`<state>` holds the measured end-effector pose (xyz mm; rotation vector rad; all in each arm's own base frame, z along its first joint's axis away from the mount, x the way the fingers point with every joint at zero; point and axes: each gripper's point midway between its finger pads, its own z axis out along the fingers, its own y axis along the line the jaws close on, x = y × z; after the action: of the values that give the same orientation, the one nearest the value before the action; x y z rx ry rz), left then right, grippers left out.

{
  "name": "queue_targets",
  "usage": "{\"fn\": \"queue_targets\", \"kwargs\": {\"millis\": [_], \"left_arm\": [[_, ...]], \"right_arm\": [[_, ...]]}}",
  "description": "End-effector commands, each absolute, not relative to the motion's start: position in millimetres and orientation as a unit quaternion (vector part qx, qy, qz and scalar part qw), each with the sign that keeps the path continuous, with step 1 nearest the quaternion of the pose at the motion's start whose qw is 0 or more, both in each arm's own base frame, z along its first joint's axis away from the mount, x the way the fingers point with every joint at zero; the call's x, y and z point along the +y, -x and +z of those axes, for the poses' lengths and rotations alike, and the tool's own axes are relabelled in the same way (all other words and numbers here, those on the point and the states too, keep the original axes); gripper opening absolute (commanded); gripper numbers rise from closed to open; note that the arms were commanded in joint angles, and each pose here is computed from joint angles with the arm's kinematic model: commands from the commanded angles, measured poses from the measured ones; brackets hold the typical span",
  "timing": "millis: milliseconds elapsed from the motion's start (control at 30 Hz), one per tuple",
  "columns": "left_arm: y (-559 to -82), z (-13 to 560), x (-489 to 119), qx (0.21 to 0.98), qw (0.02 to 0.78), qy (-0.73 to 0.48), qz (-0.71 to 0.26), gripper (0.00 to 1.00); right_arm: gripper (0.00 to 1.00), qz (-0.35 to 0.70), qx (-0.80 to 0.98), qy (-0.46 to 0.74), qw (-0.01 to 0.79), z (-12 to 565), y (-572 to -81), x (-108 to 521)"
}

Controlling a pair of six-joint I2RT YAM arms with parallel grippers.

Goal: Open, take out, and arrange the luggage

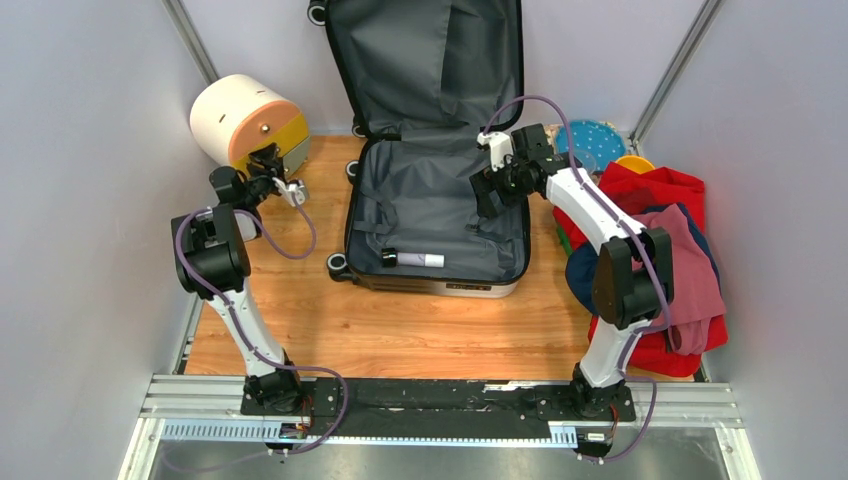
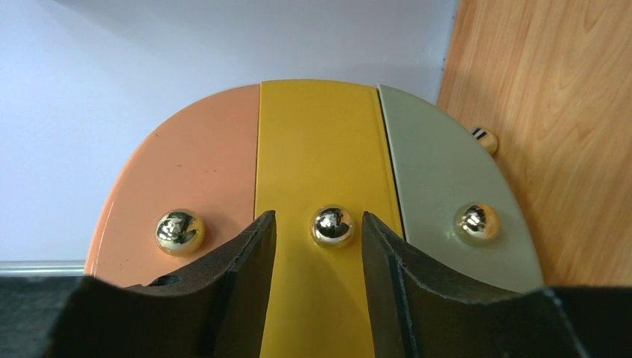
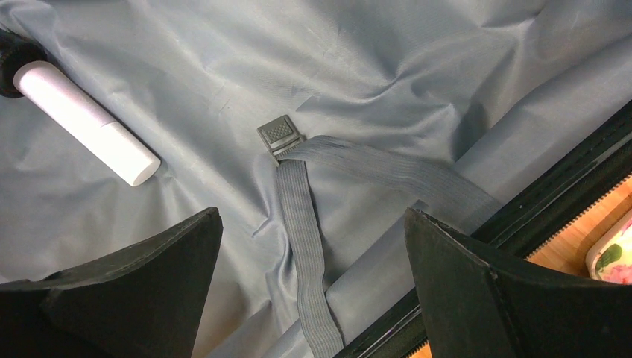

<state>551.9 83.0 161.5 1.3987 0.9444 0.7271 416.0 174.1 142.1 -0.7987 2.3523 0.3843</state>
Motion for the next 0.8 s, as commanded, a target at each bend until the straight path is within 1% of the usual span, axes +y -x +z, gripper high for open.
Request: {"fn": "queue_targets", "kwargs": {"millis": [0, 300, 533, 633, 767], "left_arm": [[-561, 180, 92, 0.375, 0.607, -0.609, 0.347, 0.54], [-573, 169, 101, 0.385, 0.592, -0.613, 0.355, 0.45], [-578, 163, 101, 0.384, 0.594, -0.615, 0.348, 0.45], [-579, 160, 102, 0.387, 0.591, -0.616, 0.347, 0.42], [-576, 162, 97, 0.381, 0.595, -0.619, 0.344, 0.35]], "right_arm": [[0.96, 0.141, 0.878, 0.308, 0.339, 161, -432, 180], [0.96, 0.142, 0.880, 0.306, 0.334, 157, -434, 181], [0.96, 0.142, 0.881, 0.306, 0.332, 157, -436, 181], [0.96, 0.143, 0.881, 0.306, 0.331, 156, -437, 182], [0.96, 0.142, 0.882, 0.304, 0.331, 156, -439, 180]]}}
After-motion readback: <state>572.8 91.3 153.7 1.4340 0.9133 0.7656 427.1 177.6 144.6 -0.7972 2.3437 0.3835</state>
